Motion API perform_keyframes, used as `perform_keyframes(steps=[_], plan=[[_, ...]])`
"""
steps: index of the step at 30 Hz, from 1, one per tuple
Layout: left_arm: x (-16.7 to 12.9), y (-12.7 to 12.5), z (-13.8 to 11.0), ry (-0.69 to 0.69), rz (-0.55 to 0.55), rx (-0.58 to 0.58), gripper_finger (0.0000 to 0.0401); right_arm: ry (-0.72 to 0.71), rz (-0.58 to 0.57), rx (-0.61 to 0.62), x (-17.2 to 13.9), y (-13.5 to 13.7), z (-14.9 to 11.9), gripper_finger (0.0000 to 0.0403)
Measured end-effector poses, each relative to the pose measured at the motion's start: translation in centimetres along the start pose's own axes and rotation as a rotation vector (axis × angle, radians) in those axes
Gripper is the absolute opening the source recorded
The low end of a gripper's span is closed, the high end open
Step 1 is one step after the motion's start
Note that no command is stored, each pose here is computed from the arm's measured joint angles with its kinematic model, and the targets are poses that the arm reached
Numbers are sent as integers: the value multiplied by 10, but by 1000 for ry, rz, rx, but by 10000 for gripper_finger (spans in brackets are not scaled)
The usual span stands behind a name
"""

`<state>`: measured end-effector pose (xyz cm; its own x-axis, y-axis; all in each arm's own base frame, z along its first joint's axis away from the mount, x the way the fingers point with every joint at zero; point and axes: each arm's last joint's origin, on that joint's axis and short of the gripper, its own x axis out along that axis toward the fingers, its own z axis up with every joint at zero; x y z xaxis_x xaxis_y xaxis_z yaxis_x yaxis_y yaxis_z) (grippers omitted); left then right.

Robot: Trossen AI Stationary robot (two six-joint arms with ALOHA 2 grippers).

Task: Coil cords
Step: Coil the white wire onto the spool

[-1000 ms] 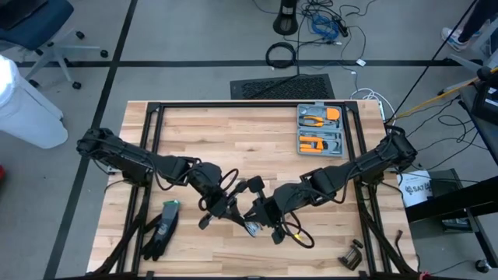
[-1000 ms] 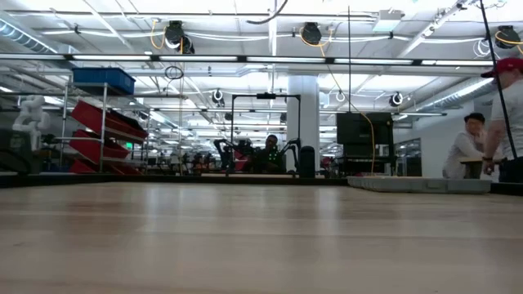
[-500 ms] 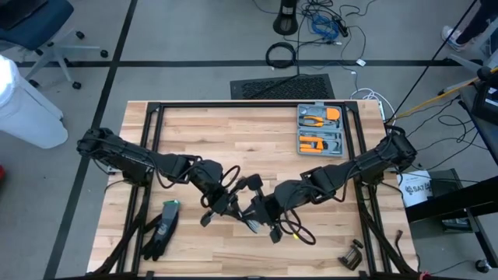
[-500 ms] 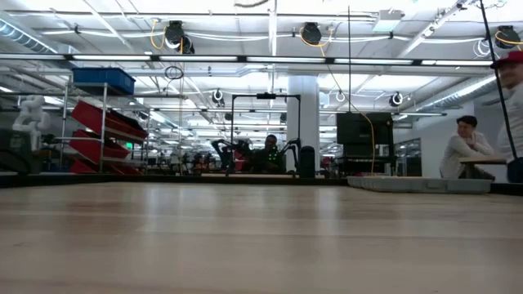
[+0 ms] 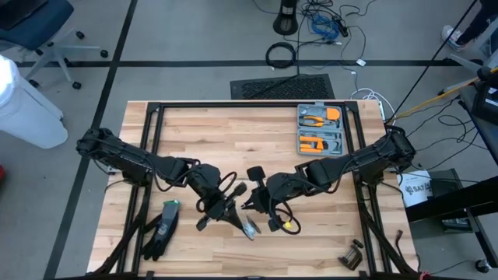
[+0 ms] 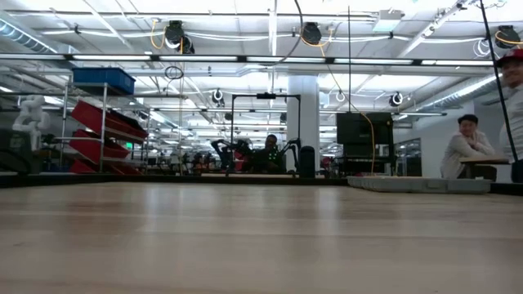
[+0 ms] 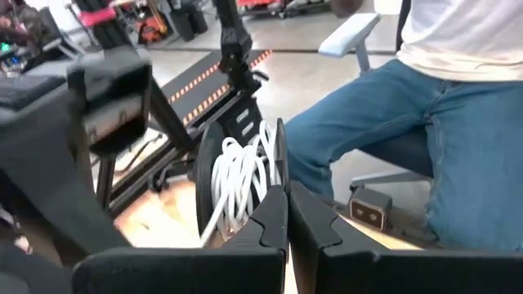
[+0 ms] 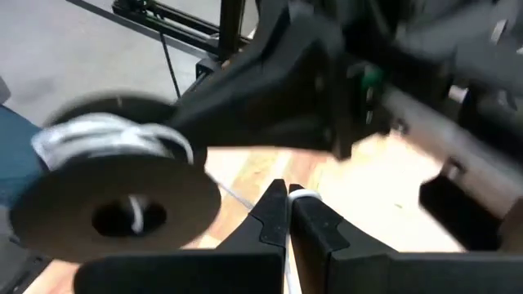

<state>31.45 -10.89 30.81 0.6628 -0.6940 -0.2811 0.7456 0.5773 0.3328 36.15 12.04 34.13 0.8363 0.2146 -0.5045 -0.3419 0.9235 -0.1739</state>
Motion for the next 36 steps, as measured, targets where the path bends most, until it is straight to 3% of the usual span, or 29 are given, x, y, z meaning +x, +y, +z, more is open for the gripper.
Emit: perform_keyframes(steps=[9, 28, 36], plan=[[-8, -1, 10, -25, 26, 46, 0, 25, 102, 20, 0, 6, -3, 0], [-18, -9, 28, -59, 74, 159, 0, 16, 158, 97, -1, 33, 1, 1], [-19, -10, 29, -41, 85, 147, 0, 37, 144, 167, 6, 38, -10, 42]])
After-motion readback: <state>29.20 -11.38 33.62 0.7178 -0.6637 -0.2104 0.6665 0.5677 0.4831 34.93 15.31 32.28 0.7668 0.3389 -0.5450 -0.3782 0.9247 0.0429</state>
